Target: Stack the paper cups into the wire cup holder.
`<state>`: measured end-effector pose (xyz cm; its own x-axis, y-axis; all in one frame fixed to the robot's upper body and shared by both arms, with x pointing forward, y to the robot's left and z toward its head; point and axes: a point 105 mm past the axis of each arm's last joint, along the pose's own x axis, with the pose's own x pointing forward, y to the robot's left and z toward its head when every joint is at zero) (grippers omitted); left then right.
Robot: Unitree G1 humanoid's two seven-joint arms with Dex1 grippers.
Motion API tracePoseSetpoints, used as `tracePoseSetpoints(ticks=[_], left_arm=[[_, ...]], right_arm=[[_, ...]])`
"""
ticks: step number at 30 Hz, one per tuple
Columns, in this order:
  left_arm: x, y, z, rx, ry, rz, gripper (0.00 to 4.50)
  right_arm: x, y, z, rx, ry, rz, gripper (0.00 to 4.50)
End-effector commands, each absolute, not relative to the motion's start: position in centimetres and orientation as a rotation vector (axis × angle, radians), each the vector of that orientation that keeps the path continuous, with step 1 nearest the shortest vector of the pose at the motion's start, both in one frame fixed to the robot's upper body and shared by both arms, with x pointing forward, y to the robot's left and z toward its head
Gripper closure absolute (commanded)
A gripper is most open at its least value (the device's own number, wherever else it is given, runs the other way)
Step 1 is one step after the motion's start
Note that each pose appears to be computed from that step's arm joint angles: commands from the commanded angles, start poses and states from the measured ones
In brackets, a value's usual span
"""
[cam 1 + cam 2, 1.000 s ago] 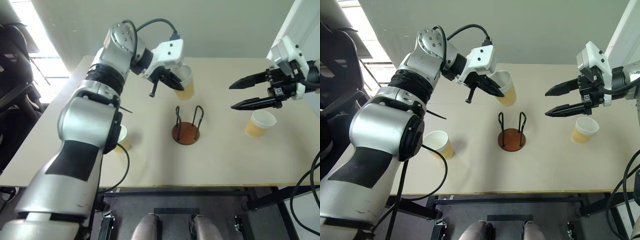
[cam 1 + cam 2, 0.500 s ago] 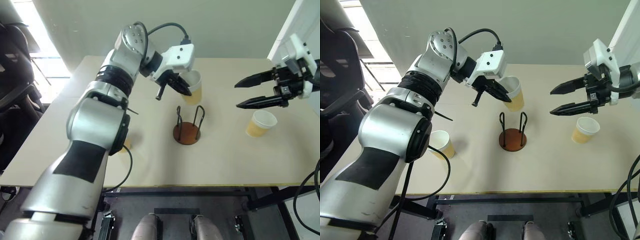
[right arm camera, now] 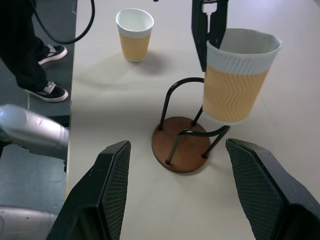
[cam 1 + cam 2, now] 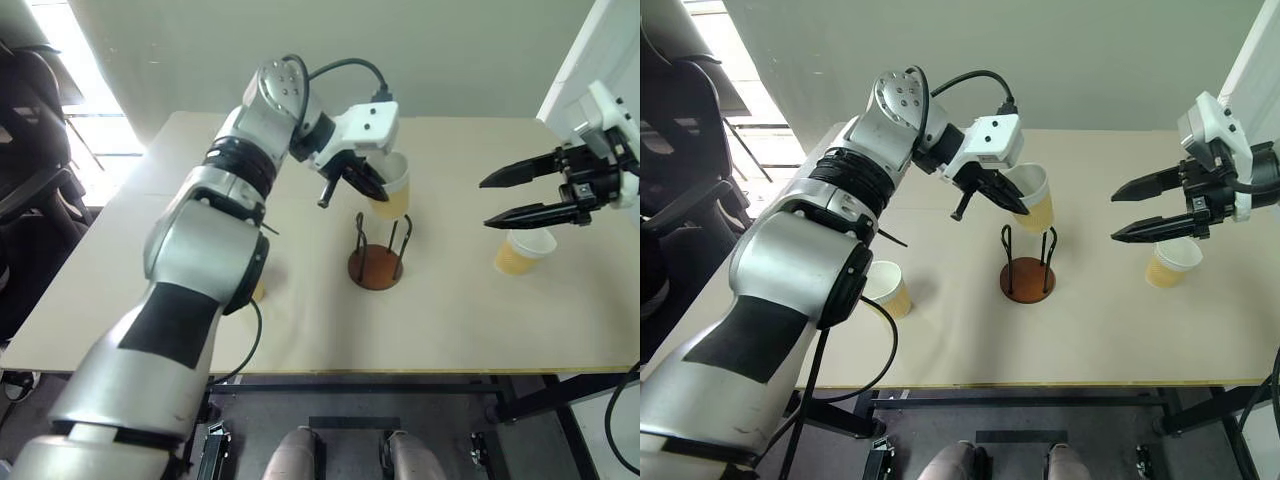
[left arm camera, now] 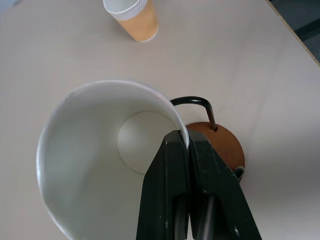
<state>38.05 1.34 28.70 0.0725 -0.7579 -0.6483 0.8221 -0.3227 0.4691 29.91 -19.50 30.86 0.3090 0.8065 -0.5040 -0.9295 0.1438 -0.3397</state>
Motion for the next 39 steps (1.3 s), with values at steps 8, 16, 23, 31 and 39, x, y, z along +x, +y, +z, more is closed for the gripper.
tracePoseSetpoints(ticks=[8, 16, 23, 31, 39], left_arm=[[37.2, 0.7, 28.4, 1.082, 0.089, -1.662, 4.49], [37.3, 1.4, 28.0, 1.135, 0.119, -1.656, 4.49], [37.4, 1.9, 28.1, 1.163, 0.133, -1.641, 4.49], [37.4, 2.0, 27.2, 1.195, 0.14, -1.659, 4.49], [37.4, 2.0, 26.8, 1.242, 0.138, -1.668, 3.84]], right_arm=[[29.4, -19.9, 32.9, -0.72, 0.155, 1.228, 1.39], [29.6, -19.9, 33.0, -0.727, 0.147, 1.219, 1.39], [29.7, -19.8, 33.2, -0.731, 0.144, 1.215, 1.39], [29.8, -19.8, 33.0, -0.739, 0.148, 1.211, 1.39], [29.9, -20.1, 32.7, -0.746, 0.159, 1.201, 1.39]])
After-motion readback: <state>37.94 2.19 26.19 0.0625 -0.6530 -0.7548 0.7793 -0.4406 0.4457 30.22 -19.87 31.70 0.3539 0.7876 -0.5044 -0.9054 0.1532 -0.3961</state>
